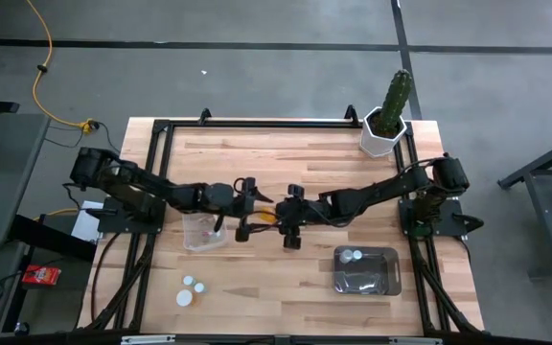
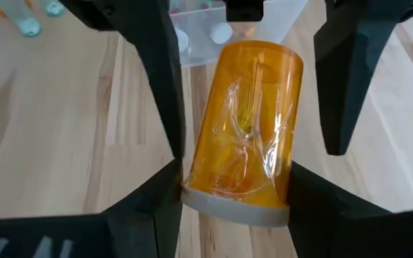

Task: Pick and place medicine bottles into bin by pill shape (circle, oval)
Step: Put the top orange capsule bottle into the transparent bin

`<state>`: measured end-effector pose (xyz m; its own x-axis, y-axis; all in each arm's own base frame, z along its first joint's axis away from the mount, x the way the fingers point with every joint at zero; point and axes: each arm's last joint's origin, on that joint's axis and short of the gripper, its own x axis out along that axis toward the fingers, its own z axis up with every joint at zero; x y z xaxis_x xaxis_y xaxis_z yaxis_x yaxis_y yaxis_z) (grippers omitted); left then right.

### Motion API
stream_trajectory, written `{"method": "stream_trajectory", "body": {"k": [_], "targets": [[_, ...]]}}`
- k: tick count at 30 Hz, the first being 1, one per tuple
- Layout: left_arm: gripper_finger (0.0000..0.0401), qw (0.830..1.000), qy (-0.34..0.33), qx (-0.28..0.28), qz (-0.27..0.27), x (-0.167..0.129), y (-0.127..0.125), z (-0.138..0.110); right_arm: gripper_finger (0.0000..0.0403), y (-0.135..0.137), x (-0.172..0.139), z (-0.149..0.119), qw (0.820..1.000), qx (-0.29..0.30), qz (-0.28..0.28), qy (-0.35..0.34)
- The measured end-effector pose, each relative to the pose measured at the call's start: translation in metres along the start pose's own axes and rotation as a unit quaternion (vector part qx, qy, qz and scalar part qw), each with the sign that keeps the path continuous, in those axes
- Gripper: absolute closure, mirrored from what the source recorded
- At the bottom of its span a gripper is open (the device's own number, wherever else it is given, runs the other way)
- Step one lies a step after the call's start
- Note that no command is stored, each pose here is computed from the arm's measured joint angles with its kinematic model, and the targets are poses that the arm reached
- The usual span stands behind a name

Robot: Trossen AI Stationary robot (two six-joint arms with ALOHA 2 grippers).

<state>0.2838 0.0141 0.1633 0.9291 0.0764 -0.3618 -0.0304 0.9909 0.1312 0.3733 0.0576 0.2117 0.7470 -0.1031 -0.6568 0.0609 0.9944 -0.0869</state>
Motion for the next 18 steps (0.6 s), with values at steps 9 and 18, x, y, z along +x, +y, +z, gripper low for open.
{"method": "stream_trajectory", "body": {"k": [9, 18], "targets": [[0.008, 1.0, -0.002, 0.005, -0.003, 0.0011, -0.0026, 0.002, 0.0231, 0.0, 0.0001, -0.0002, 1.0, -0.01, -0.001, 0.001], [0.0184, 1.0, 0.001, 0.005, -0.002, 0.0009, -0.0025, 0.0016, 0.023, -0.0002, 0.0002, -0.0002, 1.0, -0.013, -0.001, 0.001]]}}
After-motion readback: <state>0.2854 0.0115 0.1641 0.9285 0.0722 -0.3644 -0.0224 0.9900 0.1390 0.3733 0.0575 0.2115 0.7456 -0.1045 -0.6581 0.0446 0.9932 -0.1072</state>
